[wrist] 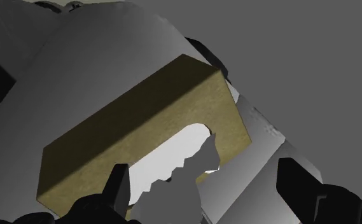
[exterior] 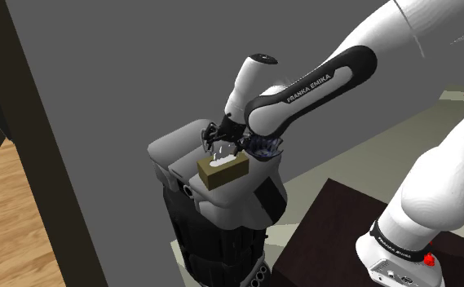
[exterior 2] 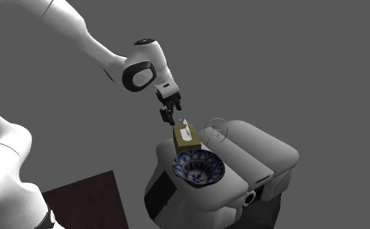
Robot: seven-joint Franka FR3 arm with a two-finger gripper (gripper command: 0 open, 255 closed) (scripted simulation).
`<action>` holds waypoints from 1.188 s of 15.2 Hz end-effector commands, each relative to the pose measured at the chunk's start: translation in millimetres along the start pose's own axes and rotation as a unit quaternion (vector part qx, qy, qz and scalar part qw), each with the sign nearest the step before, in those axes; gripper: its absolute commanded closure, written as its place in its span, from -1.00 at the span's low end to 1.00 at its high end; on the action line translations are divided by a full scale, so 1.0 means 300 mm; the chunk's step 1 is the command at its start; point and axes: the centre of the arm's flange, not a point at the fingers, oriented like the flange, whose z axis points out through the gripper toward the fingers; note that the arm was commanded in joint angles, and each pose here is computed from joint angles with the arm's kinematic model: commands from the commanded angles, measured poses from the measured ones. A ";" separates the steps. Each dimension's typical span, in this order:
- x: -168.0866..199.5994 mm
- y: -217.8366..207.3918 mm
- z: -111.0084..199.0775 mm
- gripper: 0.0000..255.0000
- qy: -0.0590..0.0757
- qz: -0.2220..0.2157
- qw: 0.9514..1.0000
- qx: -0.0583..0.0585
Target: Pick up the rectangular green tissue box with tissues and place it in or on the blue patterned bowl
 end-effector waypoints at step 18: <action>0.016 -0.015 0.155 1.00 0.006 0.013 1.000 0.007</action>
